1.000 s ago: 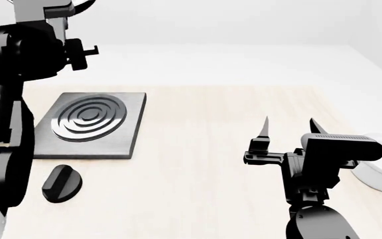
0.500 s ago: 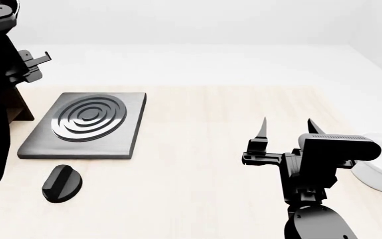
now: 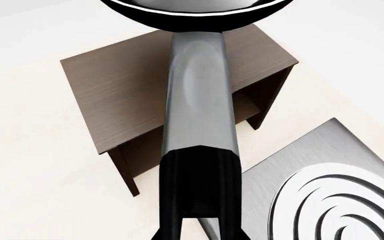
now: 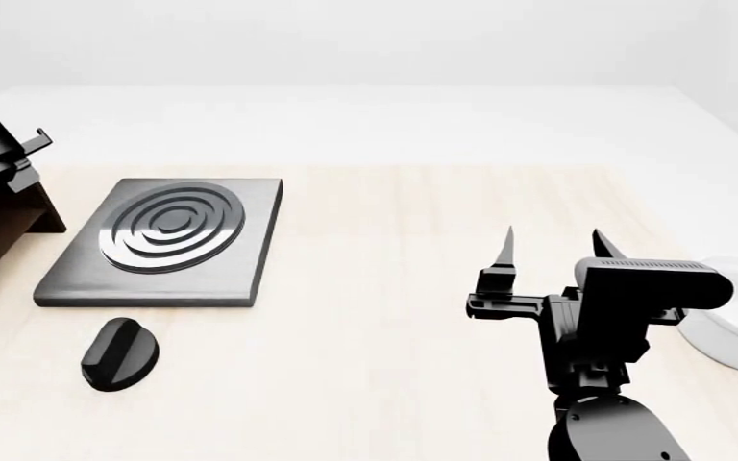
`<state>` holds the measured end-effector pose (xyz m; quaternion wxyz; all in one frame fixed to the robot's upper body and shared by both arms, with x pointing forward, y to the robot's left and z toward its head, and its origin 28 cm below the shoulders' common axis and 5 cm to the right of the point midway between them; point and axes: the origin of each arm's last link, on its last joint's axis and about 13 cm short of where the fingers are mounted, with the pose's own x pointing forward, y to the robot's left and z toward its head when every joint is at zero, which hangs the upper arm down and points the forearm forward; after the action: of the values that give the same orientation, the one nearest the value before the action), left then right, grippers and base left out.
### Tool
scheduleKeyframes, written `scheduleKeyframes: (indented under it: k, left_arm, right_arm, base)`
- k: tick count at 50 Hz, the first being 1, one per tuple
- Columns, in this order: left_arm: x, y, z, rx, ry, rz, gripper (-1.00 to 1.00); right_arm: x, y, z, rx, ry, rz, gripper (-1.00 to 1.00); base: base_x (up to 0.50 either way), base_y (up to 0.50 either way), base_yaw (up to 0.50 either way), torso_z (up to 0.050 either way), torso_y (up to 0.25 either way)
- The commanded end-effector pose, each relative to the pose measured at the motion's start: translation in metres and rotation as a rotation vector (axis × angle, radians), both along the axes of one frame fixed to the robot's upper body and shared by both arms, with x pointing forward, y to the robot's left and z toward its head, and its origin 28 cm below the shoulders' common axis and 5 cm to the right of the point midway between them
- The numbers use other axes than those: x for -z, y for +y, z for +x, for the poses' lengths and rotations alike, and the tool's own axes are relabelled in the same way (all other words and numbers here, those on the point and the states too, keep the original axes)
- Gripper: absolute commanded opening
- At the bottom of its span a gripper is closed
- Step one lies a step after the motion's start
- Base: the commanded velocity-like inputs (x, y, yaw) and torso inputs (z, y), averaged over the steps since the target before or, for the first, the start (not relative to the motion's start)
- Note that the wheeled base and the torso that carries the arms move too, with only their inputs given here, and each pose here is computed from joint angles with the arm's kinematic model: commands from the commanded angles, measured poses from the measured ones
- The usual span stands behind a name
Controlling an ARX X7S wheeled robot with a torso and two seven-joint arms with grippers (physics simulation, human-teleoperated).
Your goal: Put the frying pan on top of the cabinet.
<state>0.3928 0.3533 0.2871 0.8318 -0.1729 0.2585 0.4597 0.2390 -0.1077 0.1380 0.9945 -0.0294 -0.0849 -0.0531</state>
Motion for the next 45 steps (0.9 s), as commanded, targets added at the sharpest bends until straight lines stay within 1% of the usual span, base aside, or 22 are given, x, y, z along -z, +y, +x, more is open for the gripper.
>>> scheduleKeyframes:
  k: [1,6,7,8,9,16,17,18,31,37,44,45]
  left_arm:
    - [-0.0037,0.0038,-0.0012,-0.017,0.011,0.067,-1.0]
    - [-0.0036,0.0043,-0.0007,-0.003,-0.006,0.074,-1.0]
    - [-0.0022,0.0041,-0.0011,0.005,0.012,0.096,-1.0]
    - [-0.0026,0.0043,-0.0009,0.001,0.005,0.086,-1.0]
    - [-0.0024,0.0045,-0.001,-0.007,0.015,0.104,-1.0]
    - [-0.0015,0.0049,-0.0006,-0.017,0.001,0.076,-1.0]
    - [-0.0011,0.0054,-0.0007,-0.033,-0.002,0.052,-1.0]
    - [-0.0008,0.0057,-0.0008,-0.032,0.004,0.064,-1.0]
    - [-0.0003,0.0083,-0.0016,-0.089,0.015,0.035,-1.0]
    - [-0.0013,0.0082,-0.0017,-0.101,0.023,0.034,-1.0]
    - [0.0006,0.007,-0.0022,-0.084,0.039,0.033,-1.0]
    - [0.0011,0.0067,-0.0023,-0.084,0.043,0.031,1.0]
  right_arm:
    - [0.0007,0.0006,0.0002,-0.002,0.002,-0.002,1.0]
    - [0.0013,0.0007,0.0008,-0.002,0.004,-0.003,1.0]
    - [0.0013,0.0008,0.0007,-0.002,0.004,-0.003,1.0]
    - [0.0012,0.0008,0.0006,-0.002,0.004,-0.003,1.0]
    - [0.0011,0.0008,0.0005,-0.002,0.003,-0.004,1.0]
    - [0.001,0.0008,0.0001,-0.001,0.003,-0.005,1.0]
    - [0.0011,0.0006,0.0001,-0.001,0.003,-0.004,1.0]
    - [0.0012,0.0006,0.0003,-0.001,0.003,-0.004,1.0]
    - [0.0015,0.0003,0.0003,-0.001,0.005,-0.003,1.0]
    - [0.0014,0.0002,0.0002,0.0,0.004,-0.004,1.0]
    - [0.0012,0.0005,0.0003,-0.001,0.004,-0.003,1.0]
    - [0.0012,0.0006,0.0003,-0.001,0.004,-0.003,1.0]
  base:
    - [0.0,0.0,0.0,0.0,0.0]
    - [0.0,0.0,0.0,0.002,0.002]
    - [0.0,0.0,0.0,0.0,0.0]
    - [0.0,0.0,0.0,0.0,0.0]
    - [0.0,0.0,0.0,0.0,-0.25]
    - [0.0,0.0,0.0,0.0,-0.25]
    - [0.0,0.0,0.0,0.0,0.0]
    - [0.0,0.0,0.0,0.0,0.0]
    - [0.0,0.0,0.0,0.0,0.0]
    - [0.0,0.0,0.0,0.0,0.0]
    - [0.0,0.0,0.0,0.0,0.0]
    - [0.0,0.0,0.0,0.0,0.0]
